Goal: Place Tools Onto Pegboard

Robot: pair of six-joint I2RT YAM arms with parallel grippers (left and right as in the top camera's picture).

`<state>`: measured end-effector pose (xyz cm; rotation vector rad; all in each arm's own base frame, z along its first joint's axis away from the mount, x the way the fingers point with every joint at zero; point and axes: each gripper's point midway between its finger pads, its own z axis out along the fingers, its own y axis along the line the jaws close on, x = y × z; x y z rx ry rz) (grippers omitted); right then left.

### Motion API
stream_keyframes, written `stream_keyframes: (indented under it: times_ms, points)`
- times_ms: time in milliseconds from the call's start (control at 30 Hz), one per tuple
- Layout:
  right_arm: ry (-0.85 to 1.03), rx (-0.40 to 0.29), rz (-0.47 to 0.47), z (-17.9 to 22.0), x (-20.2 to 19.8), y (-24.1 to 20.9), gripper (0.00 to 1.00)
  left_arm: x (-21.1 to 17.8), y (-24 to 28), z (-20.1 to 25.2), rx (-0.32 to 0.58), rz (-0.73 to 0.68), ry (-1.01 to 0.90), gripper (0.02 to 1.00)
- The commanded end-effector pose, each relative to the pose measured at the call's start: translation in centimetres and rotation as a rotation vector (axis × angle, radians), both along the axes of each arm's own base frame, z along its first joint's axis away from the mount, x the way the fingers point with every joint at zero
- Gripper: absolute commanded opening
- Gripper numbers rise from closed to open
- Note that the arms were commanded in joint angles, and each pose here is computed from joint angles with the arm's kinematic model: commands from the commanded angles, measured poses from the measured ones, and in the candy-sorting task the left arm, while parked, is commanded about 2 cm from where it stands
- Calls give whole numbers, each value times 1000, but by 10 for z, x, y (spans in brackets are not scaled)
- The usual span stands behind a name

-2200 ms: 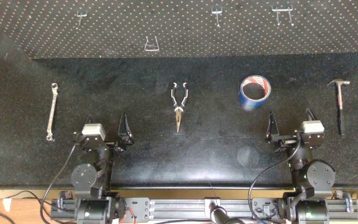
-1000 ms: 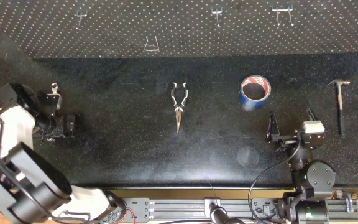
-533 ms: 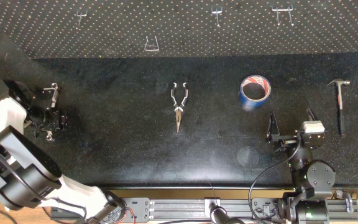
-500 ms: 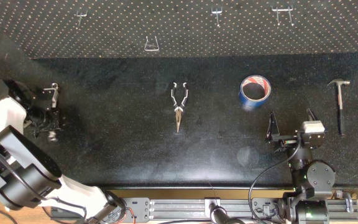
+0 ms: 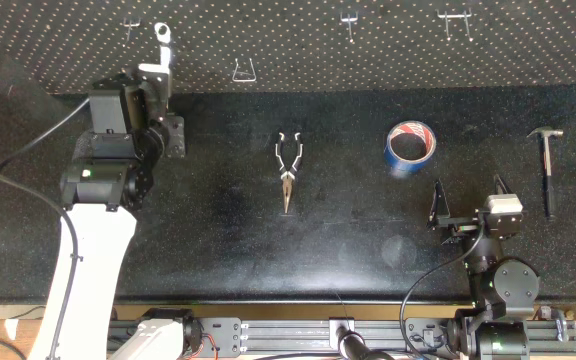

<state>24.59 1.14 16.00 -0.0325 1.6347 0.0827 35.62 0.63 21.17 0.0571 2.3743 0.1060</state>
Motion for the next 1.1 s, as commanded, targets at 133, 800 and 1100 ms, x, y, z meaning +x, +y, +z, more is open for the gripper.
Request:
stream_keyframes:
  times_ms: [133,800,1100]
  points:
    - [1,11,5,-1,0,2,980,-1,38,1,25,274,-55,29]
    - [1,11,5,-1,0,2,980,1,42,-44,14,306,52,993]
    - [1,11,5,-1,0,2,980,-48,36,-59,194,37,284,993]
